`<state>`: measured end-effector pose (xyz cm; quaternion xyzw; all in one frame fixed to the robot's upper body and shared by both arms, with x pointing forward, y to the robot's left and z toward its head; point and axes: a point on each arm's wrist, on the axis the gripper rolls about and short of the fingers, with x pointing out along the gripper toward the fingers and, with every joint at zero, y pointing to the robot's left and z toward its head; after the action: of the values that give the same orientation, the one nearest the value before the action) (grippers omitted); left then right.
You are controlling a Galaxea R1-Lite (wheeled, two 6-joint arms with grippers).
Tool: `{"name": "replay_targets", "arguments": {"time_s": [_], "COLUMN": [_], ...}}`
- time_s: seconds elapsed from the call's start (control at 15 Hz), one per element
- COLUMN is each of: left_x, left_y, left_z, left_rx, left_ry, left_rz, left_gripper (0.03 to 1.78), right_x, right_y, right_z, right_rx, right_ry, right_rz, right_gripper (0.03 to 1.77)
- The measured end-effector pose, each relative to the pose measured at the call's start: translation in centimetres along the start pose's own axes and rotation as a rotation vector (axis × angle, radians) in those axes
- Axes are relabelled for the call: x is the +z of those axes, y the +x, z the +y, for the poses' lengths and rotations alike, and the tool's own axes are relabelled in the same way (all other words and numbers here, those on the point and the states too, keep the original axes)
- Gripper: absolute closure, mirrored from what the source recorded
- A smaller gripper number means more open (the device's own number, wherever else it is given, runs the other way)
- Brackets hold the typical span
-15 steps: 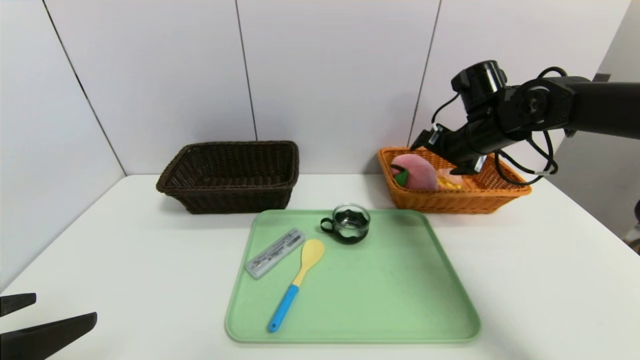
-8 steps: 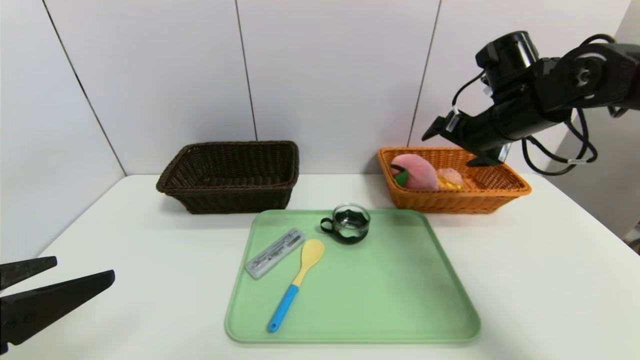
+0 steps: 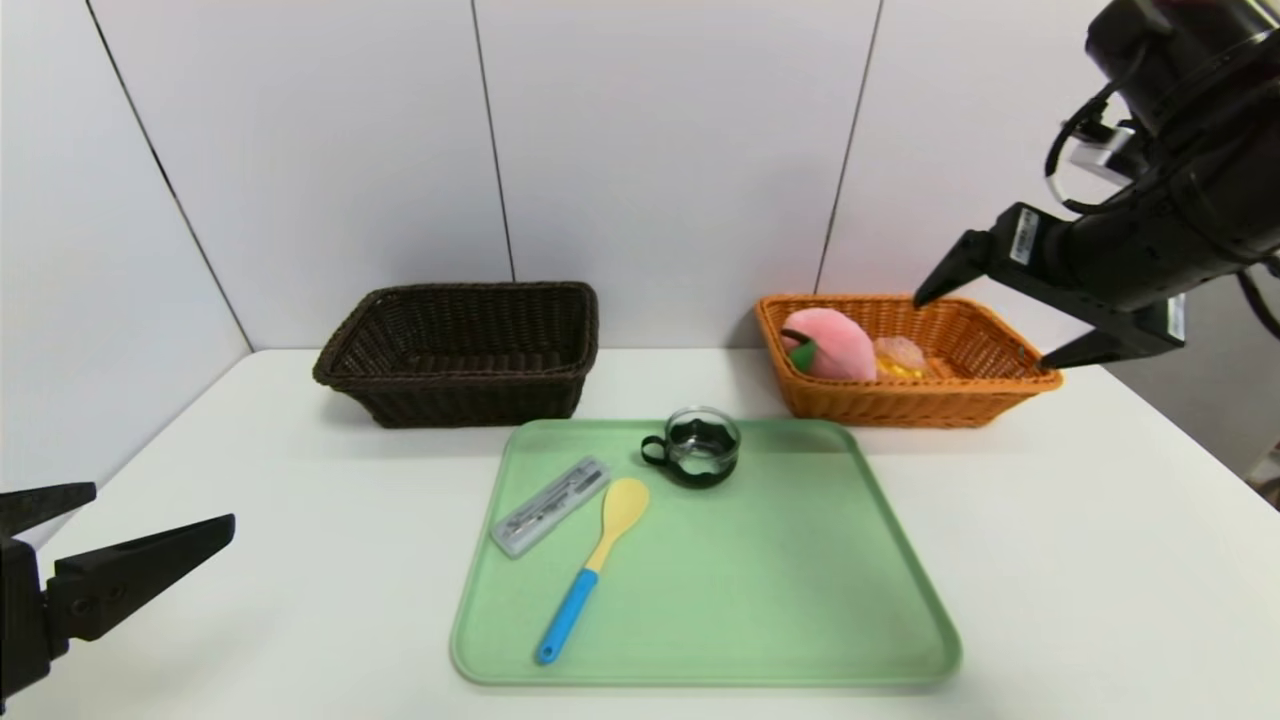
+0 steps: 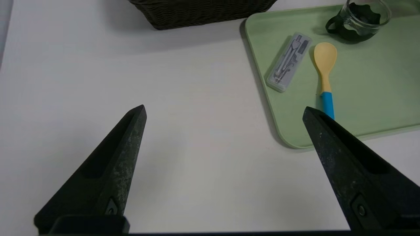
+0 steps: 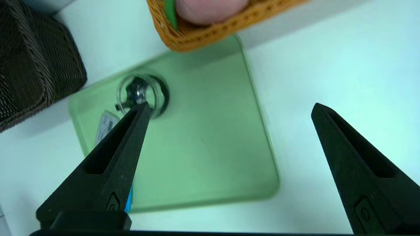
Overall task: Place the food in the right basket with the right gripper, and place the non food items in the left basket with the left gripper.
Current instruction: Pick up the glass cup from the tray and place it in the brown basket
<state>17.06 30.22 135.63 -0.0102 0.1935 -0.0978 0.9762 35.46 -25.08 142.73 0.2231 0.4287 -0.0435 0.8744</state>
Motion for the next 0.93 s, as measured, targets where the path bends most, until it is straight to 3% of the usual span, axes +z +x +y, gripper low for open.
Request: {"name": "replay_targets", "arguments": {"time_s": [0.13,0.47,0.73,0.93], "left_x": [0.6,4.0,8.3,10.1], "left_y": [0.4,2.9,7.3,11.6], "left_z": [-0.2,-2.3,-6.3,-11.0], "left_rx": [-0.011,-0.094,-0.166,-0.195], "left_ry": [0.003,-0.002,-0.027,-0.033], "left_rz": [-0.017,0.002,0.040,0.111], "left_gripper": [0.12,0.12,0.12,0.12], "right_x": [-1.1,-3.7,-5.4,-6.4], "right_y": [-1.6,-4.4,-5.4,-5.6], "right_z": [-0.7,-2.6,-4.1,-5.3], "right_rx": [-0.028,-0.077,-0.097,-0.123], "right_ry": [0.029,0.008,0.014,0.018], "right_rz": [0.045,0.120,0.143,0.160], "right_gripper": [0.11,0.10,0.10,0.10]}}
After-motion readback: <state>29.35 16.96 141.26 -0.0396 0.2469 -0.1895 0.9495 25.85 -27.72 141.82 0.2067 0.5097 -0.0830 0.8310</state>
